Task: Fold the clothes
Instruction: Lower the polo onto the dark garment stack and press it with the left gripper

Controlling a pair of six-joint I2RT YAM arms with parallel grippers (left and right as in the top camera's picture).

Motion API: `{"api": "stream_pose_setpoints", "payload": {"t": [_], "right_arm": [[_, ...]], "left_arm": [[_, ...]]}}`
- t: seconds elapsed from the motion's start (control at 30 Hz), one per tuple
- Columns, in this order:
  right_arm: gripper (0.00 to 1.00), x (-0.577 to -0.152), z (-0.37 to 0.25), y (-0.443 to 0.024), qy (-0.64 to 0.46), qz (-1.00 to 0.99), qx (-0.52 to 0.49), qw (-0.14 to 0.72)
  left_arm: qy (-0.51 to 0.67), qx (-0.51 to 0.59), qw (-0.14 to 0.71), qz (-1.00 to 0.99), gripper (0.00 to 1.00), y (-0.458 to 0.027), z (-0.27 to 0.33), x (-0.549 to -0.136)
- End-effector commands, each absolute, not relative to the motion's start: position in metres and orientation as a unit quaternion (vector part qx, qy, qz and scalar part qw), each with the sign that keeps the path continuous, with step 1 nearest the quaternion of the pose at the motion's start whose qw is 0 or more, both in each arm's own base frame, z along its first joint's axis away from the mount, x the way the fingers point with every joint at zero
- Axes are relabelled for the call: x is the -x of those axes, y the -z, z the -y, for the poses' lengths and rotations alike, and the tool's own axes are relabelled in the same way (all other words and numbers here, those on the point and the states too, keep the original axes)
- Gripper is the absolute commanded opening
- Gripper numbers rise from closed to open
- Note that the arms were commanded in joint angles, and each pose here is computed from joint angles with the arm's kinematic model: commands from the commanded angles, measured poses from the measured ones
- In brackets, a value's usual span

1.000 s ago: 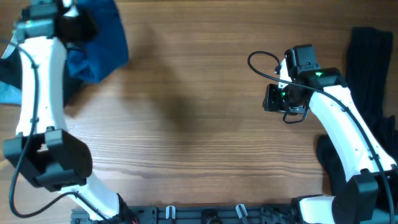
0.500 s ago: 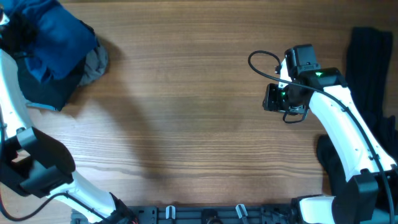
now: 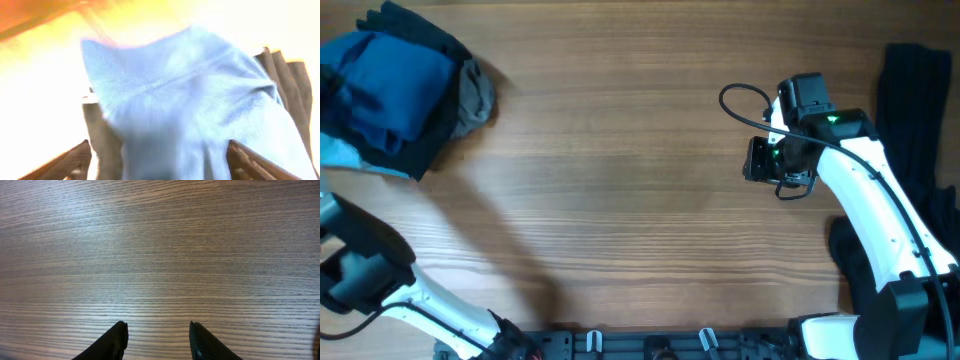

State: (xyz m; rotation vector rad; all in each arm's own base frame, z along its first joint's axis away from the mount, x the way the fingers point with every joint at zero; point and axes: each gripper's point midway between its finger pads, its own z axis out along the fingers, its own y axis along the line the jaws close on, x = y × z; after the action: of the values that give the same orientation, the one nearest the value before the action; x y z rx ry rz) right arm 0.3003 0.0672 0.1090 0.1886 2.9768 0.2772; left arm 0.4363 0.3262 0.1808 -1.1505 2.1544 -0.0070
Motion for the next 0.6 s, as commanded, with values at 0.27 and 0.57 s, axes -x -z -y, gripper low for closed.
{"api": "stream_pose_setpoints", "payload": {"t": [0.27,0.57], "right_arm": [[0.46,-0.307,-0.066,-0.117,-0.088,-0.989,-0.067,0.094],[0.46,-0.304,-0.066,-0.116,-0.087,-0.990,-0.067,0.088]], "left_arm": [[0.206,0.352,0.403,-0.819,0.95,-0.276,-0.240,-0.441],[0.216,0.391,0.192,-0.874,0.95,-0.159,-0.178,-0.433]]}}
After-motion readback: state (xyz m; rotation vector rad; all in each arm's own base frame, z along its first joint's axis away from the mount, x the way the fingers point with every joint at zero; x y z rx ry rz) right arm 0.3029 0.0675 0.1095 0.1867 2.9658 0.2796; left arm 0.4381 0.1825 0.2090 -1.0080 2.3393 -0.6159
